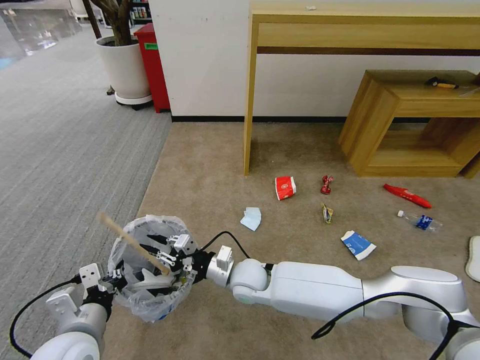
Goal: Pick up the trash bin and place the garbage on the floor into it.
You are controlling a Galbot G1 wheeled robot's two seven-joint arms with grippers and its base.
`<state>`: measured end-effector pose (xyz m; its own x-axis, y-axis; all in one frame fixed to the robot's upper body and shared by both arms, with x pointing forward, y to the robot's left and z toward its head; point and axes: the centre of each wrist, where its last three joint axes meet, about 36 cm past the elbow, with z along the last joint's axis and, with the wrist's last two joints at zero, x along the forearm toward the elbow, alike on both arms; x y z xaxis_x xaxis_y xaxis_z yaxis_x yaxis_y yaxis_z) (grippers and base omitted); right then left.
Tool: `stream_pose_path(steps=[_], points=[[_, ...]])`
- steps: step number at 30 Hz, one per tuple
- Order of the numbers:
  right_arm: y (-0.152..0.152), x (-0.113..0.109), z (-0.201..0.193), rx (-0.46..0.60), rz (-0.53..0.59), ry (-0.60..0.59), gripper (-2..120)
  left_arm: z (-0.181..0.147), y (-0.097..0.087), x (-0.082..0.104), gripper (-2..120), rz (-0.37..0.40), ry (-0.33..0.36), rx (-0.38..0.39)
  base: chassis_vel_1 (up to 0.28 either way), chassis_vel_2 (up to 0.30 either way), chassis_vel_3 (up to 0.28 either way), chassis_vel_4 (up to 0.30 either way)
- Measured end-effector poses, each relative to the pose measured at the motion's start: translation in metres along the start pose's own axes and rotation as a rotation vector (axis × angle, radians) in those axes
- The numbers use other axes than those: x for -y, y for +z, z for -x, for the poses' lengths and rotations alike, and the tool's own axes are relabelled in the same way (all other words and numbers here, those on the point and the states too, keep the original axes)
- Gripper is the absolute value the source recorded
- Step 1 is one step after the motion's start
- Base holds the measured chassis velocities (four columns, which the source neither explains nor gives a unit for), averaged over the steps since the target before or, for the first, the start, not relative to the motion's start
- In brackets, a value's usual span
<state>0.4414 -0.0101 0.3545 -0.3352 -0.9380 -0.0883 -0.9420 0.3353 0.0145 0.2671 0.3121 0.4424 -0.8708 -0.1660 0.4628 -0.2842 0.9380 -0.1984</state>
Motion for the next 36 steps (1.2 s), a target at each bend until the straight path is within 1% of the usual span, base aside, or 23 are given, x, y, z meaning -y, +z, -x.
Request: stream_pose_path(steps=[1,2,5,6,8,10,11,12,13,14,15,16,17,19,21,23,25,26,29,30,32,33,36], points=[[0.000,0.001,0.000,0.001,-0.003,0.002,52,0.001,0.001,0.000,0,-0.001,-0.002,-0.002,0.000,0.000,0.000,0.000],[0.000,0.001,0.000,0.001,-0.003,0.002,52,0.001,0.001,0.000,0,-0.001,-0.002,-0.002,0.000,0.000,0.000,0.000],[-0.004,0.004,0.002,0.011,-0.005,0.022,67,0.003,0.003,-0.002,0,-0.004,-0.006,-0.006,0.000,0.000,0.000,0.000],[-0.004,0.004,0.002,0.011,-0.005,0.022,67,0.003,0.003,-0.002,0,-0.004,-0.006,-0.006,0.000,0.000,0.000,0.000],[-0.009,0.006,0.007,0.023,-0.005,0.060,78,0.005,0.004,-0.003,0,-0.004,-0.010,-0.009,0.000,0.000,0.000,0.000],[-0.012,0.008,0.009,0.030,-0.004,0.086,81,0.006,0.005,-0.004,0,-0.005,-0.012,-0.011,0.000,0.000,0.000,0.000],[-0.017,0.011,0.011,0.038,-0.003,0.122,86,0.007,0.005,-0.004,0,-0.004,-0.015,-0.012,0.000,0.000,0.000,0.000],[-0.017,0.011,0.011,0.038,-0.003,0.122,86,0.007,0.005,-0.004,0,-0.004,-0.015,-0.012,0.000,0.000,0.000,0.000],[-0.028,0.022,0.014,0.046,-0.002,0.209,95,0.009,0.006,-0.007,0,-0.004,-0.022,-0.014,0.000,0.000,0.000,0.000],[-0.028,0.022,0.014,0.046,-0.002,0.209,95,0.009,0.006,-0.007,0,-0.004,-0.022,-0.014,0.000,0.000,0.000,0.000],[-0.034,0.032,0.011,0.051,-0.009,0.275,98,0.010,0.007,-0.008,0,-0.004,-0.025,-0.015,0.000,0.000,0.000,0.000],[-0.035,0.041,0.006,0.051,-0.020,0.320,99,0.011,0.007,-0.009,0,-0.003,-0.028,-0.016,0.000,0.000,0.000,0.000],[-0.035,0.041,0.006,0.051,-0.020,0.320,99,0.011,0.007,-0.009,0,-0.003,-0.028,-0.016,0.000,0.000,0.000,0.000],[-0.032,0.061,-0.014,0.047,-0.051,0.432,100,0.013,0.007,-0.012,0,0.000,-0.034,-0.014,0.000,0.000,0.000,0.000],[-0.016,0.076,-0.046,0.029,-0.097,0.531,100,0.016,0.004,-0.016,0,-0.001,-0.036,-0.012,0.000,0.000,0.000,0.000],[-0.012,0.079,-0.054,0.025,-0.108,0.551,100,0.017,0.004,-0.017,0,-0.001,-0.037,-0.011,0.000,0.000,0.000,0.000],[-0.001,0.084,-0.085,0.018,-0.133,0.612,100,0.019,0.001,-0.018,0,-0.006,-0.036,-0.007,0.000,0.000,0.000,0.000],[-0.001,0.084,-0.085,0.018,-0.133,0.612,100,0.019,0.001,-0.018,0,-0.006,-0.036,-0.007,0.000,0.000,0.000,0.000],[0.003,0.089,-0.123,0.025,-0.136,0.699,100,0.021,-0.002,-0.021,0,-0.006,-0.038,-0.004,0.000,0.000,0.000,0.000],[0.003,0.089,-0.123,0.025,-0.136,0.699,100,0.021,-0.002,-0.021,0,-0.006,-0.038,-0.004,0.000,0.000,0.000,0.000],[0.004,0.094,-0.148,0.037,-0.138,0.751,100,0.022,-0.005,-0.024,0,0.001,-0.041,-0.002,0.000,0.000,0.000,0.000],[0.004,0.094,-0.148,0.037,-0.138,0.751,100,0.022,-0.005,-0.024,0,0.001,-0.041,-0.002,0.000,0.000,0.000,0.000],[0.007,0.095,-0.171,0.042,-0.141,0.788,100,0.022,-0.008,-0.027,0,0.006,-0.041,0.000,0.000,0.000,0.000,0.000]])
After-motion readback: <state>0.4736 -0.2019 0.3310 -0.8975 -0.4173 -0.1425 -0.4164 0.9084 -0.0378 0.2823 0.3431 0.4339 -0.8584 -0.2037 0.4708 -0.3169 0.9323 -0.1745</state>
